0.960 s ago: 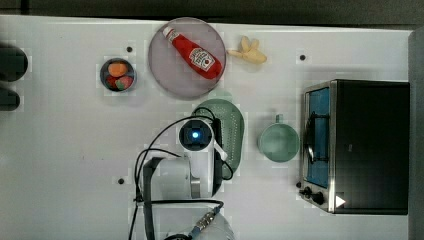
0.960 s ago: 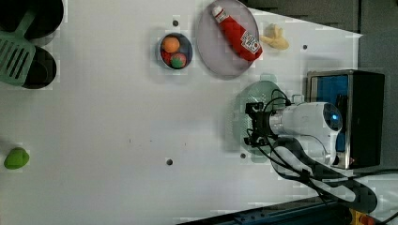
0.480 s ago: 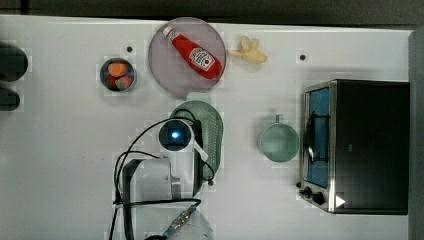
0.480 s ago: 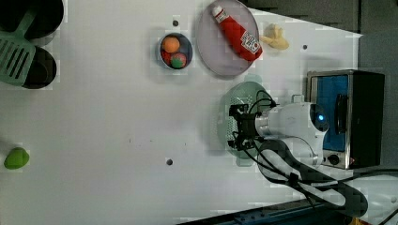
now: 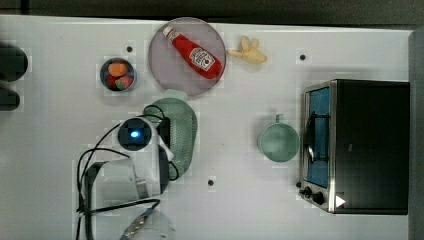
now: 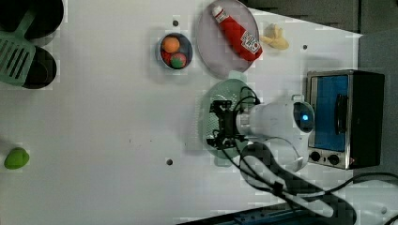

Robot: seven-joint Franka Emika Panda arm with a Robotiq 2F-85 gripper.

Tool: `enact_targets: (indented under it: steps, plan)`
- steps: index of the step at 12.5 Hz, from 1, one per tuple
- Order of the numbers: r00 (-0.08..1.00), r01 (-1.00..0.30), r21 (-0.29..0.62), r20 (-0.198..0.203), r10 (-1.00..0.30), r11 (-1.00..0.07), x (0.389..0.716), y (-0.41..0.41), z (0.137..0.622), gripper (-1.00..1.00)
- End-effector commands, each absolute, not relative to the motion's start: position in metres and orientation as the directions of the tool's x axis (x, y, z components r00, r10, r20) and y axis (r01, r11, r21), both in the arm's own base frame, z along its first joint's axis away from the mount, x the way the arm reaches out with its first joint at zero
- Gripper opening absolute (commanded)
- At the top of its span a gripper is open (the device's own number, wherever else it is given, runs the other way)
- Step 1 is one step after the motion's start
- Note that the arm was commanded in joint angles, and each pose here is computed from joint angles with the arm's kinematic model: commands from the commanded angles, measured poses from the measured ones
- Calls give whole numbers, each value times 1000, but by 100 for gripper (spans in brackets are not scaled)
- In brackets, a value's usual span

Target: Drag strainer right to left.

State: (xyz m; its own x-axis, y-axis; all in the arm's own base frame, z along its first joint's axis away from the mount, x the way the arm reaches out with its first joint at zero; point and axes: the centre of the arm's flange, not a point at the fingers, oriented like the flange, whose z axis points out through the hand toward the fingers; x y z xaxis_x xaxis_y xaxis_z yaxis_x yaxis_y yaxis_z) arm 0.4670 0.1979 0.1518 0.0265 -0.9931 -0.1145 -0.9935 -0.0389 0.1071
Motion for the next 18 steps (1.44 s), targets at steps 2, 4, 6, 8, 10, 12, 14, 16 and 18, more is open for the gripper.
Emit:
enact_targets:
  steps: [2, 4, 6, 8, 10, 12, 14, 16, 18]
  plan:
    - [-15, -995, 104, -111, -994, 3, 459, 260, 159, 100]
    - [-29, -996, 92, -122, -992, 18, 465, 284, 160, 100]
    - [-25, -996, 87, -131, -991, 14, 466, 307, 158, 100]
    - [-4, -997, 81, -140, -990, -8, 465, 328, 156, 100]
    - [15, -997, 74, -151, -988, -26, 465, 347, 155, 100]
    - [-9, -997, 72, -159, -987, -2, 465, 366, 154, 100]
    - [-46, -997, 70, -168, -985, 34, 464, 386, 154, 100]
    - [-33, -998, 65, -178, -983, 21, 463, 404, 152, 100]
    - [-14, -998, 61, -187, -982, 3, 462, 420, 148, 100]
